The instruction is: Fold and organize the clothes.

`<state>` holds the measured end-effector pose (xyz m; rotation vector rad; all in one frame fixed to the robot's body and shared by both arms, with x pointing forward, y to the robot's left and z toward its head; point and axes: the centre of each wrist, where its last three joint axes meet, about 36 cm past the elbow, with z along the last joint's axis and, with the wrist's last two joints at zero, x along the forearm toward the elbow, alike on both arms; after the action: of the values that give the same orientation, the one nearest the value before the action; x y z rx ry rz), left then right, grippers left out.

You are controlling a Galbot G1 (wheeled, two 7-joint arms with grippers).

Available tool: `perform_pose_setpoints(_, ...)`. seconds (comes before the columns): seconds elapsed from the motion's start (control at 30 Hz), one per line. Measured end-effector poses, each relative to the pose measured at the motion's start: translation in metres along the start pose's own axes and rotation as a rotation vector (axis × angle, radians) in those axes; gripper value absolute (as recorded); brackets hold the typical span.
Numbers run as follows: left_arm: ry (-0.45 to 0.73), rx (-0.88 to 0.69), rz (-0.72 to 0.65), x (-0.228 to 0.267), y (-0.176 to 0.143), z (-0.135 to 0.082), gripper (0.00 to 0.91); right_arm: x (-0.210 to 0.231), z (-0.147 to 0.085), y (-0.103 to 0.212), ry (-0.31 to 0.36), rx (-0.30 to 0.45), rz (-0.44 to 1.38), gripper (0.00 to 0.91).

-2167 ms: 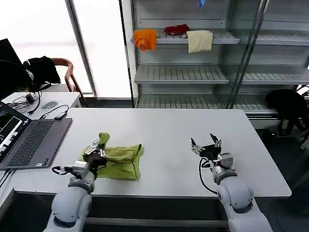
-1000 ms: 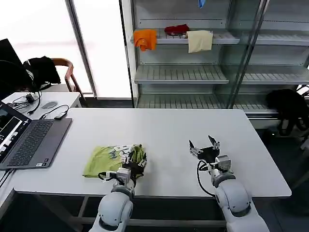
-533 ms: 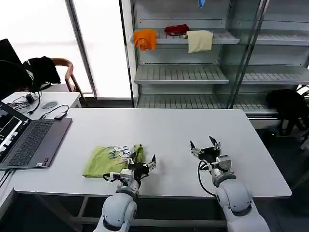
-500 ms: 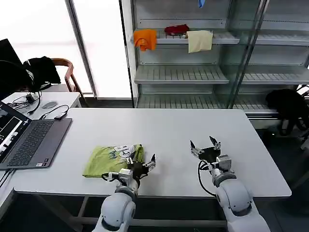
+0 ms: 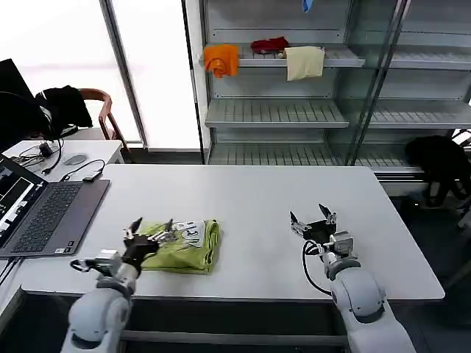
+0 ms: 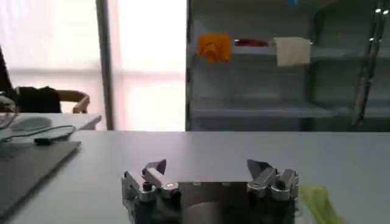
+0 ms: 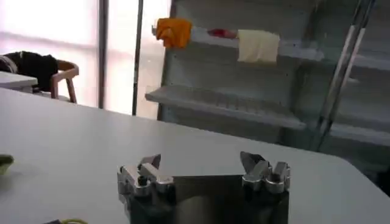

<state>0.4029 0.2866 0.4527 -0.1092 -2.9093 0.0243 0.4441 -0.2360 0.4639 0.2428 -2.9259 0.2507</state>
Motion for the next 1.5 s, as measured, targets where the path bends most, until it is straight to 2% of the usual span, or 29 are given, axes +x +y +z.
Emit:
perform_pose_setpoints(0.27, 0.023, -0.003, -0.057, -0.001, 0.036, 0.004, 0.907, 0.001, 0.000, -0.001, 0.007, 0.005, 0.002, 0.907)
perform_pose_setpoints(0.67, 0.087, 0.037, -0.062, 0.002, 0.047, 0.026, 0.907, 0.001, -0.001, 0.001, 0.011, 0.001, 0.000, 0.907)
perform_pose_setpoints(0.7, 0.091, 0.039, -0.063, 0.002, 0.047, 0.027, 0.856, 0.000, 0.000, 0.002, 0.012, -0.001, -0.002, 0.907)
perform_pose_setpoints(0.73, 0.095, 0.041, -0.063, 0.001, 0.047, 0.029, 0.756, 0.000, 0.000, 0.003, 0.013, -0.002, -0.003, 0.907)
perform_pose_setpoints(0.8, 0.101, 0.046, -0.066, 0.000, 0.047, 0.031, 0.695, -0.001, 0.001, 0.003, 0.014, -0.005, -0.004, 0.907)
perform_pose_setpoints(1.03, 0.127, 0.067, -0.065, -0.004, 0.048, 0.040, 0.615, -0.003, 0.003, 0.003, 0.016, -0.010, -0.002, 0.907)
perform_pose_setpoints(1.1, 0.138, 0.077, -0.061, -0.004, 0.047, 0.043, 0.524, -0.004, 0.003, 0.003, 0.016, -0.011, -0.002, 0.907)
perform_pose_setpoints(1.2, 0.146, 0.090, -0.053, -0.004, 0.045, 0.046, 0.302, -0.005, 0.003, 0.004, 0.015, -0.014, -0.003, 0.907)
perform_pose_setpoints(1.27, 0.153, 0.102, -0.047, -0.005, 0.043, 0.047, 0.262, -0.006, 0.002, 0.004, 0.014, -0.015, -0.003, 0.907)
perform_pose_setpoints(1.3, 0.156, 0.109, -0.045, -0.005, 0.043, 0.047, 0.181, -0.007, 0.002, 0.004, 0.013, -0.016, -0.003, 0.907)
perform_pose_setpoints(1.33, 0.158, 0.114, -0.042, -0.005, 0.042, 0.048, 0.060, -0.007, 0.002, 0.005, 0.013, -0.017, -0.003, 0.907)
perform_pose_setpoints(1.37, 0.160, 0.121, -0.039, -0.005, 0.042, 0.048, 0.020, -0.007, 0.002, 0.005, 0.013, -0.017, -0.003, 0.907)
perform_pose_setpoints(1.5, 0.166, 0.143, -0.027, -0.005, 0.041, 0.049, 0.010, -0.009, 0.002, 0.004, 0.013, -0.017, 0.002, 0.907)
